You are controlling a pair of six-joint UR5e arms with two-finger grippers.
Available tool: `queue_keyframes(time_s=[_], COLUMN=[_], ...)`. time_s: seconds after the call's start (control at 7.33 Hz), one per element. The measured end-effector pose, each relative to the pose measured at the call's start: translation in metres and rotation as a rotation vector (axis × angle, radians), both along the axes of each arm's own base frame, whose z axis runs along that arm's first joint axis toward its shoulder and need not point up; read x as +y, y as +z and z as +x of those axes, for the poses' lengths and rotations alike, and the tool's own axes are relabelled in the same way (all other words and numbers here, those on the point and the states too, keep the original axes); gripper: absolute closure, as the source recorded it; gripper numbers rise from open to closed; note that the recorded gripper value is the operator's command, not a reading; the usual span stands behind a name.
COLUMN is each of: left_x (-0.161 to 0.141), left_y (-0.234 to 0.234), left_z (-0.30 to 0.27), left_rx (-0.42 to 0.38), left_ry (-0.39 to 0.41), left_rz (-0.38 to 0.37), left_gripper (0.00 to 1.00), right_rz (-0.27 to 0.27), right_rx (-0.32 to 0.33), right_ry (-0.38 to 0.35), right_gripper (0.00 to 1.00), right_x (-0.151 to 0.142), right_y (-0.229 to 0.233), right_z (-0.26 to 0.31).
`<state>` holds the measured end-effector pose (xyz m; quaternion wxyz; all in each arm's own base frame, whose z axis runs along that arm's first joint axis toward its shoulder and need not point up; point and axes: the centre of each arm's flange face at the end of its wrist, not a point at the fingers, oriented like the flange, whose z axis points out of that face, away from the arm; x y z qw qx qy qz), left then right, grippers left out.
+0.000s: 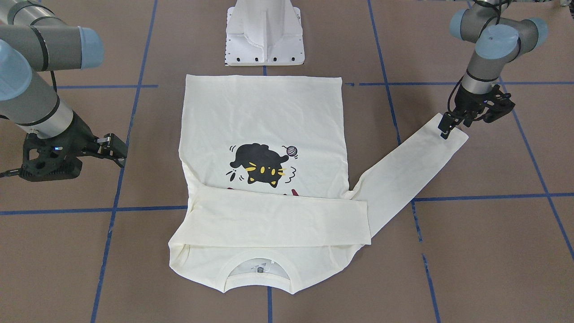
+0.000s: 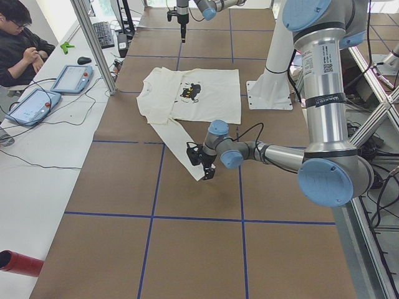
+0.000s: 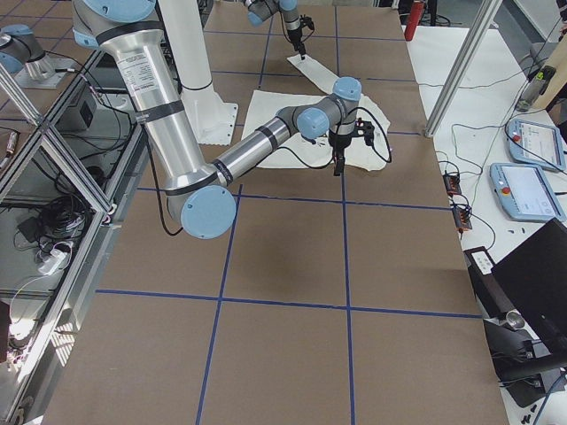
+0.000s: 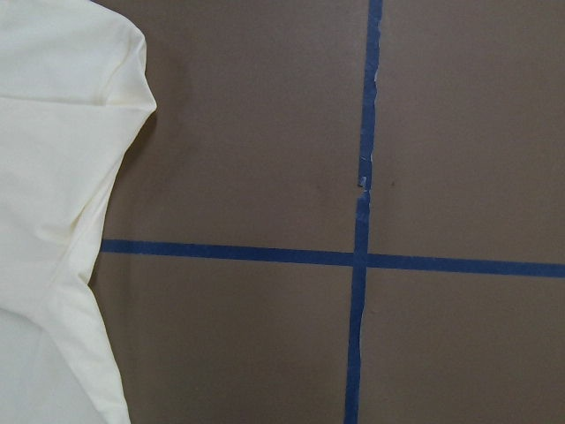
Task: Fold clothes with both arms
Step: 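Lower the left gripper to the cuff of the other sleeve and grasp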
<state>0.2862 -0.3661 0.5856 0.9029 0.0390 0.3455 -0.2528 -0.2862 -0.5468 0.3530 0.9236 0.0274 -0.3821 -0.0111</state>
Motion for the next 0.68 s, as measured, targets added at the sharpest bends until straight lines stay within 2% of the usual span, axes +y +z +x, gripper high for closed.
queue_keyframes(time_s=[0.14,0.27,0.68], left_x=[0.0003,0.0006,0.0011], left_y=[0.0001,0.0004,-0.0008], left_z=[0.0,-0.0002,-0.0008], left_rx=[0.0,0.0,0.003], left_ry=[-0.001,-0.001,-0.005], left_rz=[-0.001,-0.003,-0.005], left_gripper=[0.19,0.31,0.53], right_rz=[0.001,0.004,0.007], right_rx=[-0.001,-0.003,-0.005], right_ry=[0.0,0.0,-0.001], right_gripper=[0.0,0.0,0.0], right_x=[-0.0004,-0.0009,-0.0017], right_y=[-0.001,-0.0033,-0.0061], right_z=[-0.0008,-0.0015,-0.0025])
